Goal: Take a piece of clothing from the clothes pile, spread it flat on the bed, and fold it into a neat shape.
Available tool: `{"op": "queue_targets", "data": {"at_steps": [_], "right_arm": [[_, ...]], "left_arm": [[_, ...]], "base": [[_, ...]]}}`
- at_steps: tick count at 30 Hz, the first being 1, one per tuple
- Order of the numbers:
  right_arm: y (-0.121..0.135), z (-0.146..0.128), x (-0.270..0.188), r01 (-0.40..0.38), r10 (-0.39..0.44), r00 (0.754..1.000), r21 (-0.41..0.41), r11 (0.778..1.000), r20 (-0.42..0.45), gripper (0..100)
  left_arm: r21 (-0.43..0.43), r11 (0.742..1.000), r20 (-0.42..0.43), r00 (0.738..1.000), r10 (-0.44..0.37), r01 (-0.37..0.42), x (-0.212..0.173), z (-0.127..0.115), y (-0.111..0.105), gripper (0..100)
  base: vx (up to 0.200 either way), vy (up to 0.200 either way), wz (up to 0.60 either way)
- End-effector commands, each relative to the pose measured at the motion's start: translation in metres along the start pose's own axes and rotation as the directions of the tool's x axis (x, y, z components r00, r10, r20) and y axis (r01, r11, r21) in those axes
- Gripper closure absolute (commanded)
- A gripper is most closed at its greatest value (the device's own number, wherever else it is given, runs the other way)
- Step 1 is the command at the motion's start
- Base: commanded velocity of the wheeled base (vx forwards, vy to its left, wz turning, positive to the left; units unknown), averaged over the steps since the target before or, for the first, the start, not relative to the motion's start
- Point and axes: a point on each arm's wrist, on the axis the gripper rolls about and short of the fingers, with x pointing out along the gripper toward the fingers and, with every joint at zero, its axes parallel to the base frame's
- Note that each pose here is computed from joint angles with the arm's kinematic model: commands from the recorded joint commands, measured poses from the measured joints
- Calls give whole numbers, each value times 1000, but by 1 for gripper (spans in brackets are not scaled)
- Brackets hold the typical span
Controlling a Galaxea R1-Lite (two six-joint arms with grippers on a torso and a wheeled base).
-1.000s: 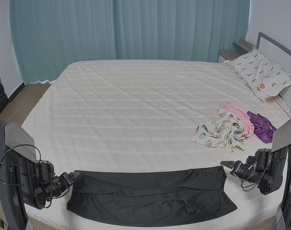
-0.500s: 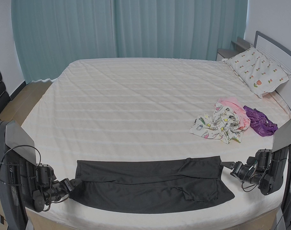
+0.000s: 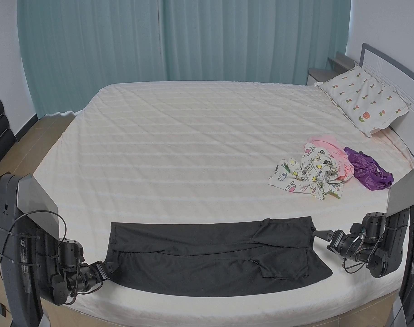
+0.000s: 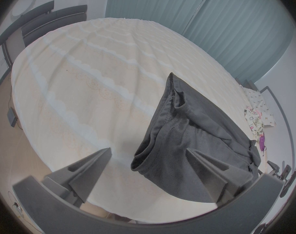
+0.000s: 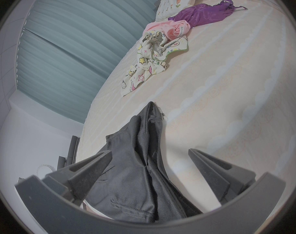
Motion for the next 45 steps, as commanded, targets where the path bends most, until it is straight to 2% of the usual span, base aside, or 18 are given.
{"op": "queue_targets", "data": {"at_steps": [1, 10, 20, 21, 26, 34, 39, 45], "right_arm": [[1, 0, 1, -5, 5, 1000, -4, 1000, 2, 0], [0, -1, 1, -4, 4, 1000, -4, 1000, 1, 0], [0, -1, 0, -4, 4, 1000, -5, 1000, 0, 0], [0, -1, 0, -4, 4, 1000, -5, 1000, 0, 0], [1, -1, 0, -6, 6, 1000, -5, 1000, 1, 0], [2, -1, 0, -9, 9, 1000, -7, 1000, 0, 0], [2, -1, 1, -10, 10, 1000, -10, 1000, 0, 0], [4, -3, 2, -15, 15, 1000, -14, 1000, -8, 0]], "left_arm": [[13, 1000, -2, 1000, 13, -13, 4, -4, -1, 100], [88, 988, 24, 991, 128, -130, -3, -9, 4, 100], [129, 980, -16, 987, 158, -154, -5, -17, 9, 100], [137, 978, -19, 987, 159, -155, -5, -17, 9, 0], [129, 980, -8, 988, 156, -154, -6, -15, 9, 0], [57, 994, 97, 992, 84, -90, -15, 9, 3, 0], [-3, 1000, 153, 988, 4, -3, -15, 23, -7, 0], [-90, 992, 232, 970, -71, 94, 4, 39, -23, 0]], "base": [[0, 0, 0], [0, 0, 0], [0, 0, 0], [0, 0, 0], [0, 0, 0], [0, 0, 0], [0, 0, 0], [0, 0, 0]]}}
